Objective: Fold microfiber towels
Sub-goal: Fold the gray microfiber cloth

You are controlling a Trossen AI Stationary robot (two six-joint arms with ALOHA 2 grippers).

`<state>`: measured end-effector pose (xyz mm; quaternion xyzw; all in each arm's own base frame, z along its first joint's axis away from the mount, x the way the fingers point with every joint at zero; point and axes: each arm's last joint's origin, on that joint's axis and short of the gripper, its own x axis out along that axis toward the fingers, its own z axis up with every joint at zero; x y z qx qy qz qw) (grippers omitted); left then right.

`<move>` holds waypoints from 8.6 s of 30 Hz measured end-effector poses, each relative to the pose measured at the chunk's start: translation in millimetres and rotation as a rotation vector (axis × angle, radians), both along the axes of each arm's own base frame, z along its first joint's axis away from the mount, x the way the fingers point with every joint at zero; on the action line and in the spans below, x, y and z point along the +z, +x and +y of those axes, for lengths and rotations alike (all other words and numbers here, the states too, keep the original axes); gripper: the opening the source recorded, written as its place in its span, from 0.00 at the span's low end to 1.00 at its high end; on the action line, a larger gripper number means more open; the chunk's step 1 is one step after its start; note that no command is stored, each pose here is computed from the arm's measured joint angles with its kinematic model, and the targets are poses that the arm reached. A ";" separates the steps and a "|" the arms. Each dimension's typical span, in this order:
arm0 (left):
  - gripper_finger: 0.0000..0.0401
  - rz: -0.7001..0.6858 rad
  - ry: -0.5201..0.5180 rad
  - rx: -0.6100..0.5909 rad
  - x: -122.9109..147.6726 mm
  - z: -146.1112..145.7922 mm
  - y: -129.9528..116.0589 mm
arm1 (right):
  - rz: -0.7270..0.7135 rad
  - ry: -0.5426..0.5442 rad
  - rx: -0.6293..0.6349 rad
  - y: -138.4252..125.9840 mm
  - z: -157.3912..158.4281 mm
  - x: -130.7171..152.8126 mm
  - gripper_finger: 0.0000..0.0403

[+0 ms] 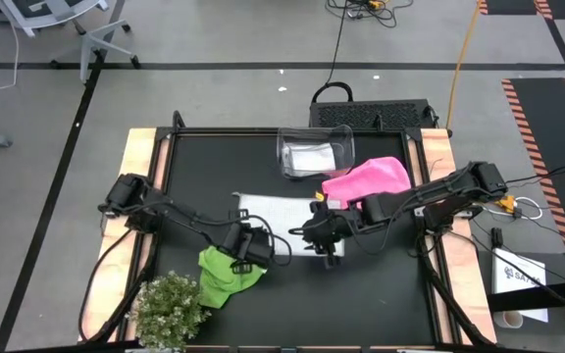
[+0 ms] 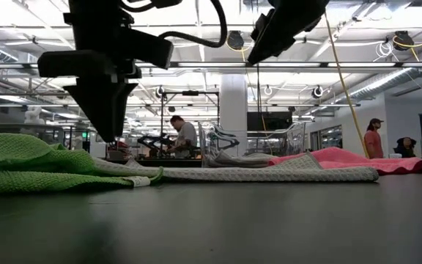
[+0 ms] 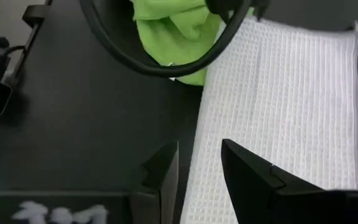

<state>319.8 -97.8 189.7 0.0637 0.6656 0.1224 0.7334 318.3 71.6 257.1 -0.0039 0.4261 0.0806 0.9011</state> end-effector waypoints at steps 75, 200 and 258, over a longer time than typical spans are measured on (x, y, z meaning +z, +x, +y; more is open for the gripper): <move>0.40 -0.112 0.106 -0.103 -35.1 -32.4 -21.0 | 0.297 0.046 -0.095 -54.1 18.8 -91.4 0.38; 0.01 -0.050 -0.189 0.143 -26.7 -14.7 -0.7 | 0.291 0.274 -0.216 -87.6 -1.1 -76.2 0.00; 0.00 -0.228 -0.049 0.442 24.7 89.1 9.8 | 0.171 0.148 -0.603 -107.4 -75.2 -46.5 0.00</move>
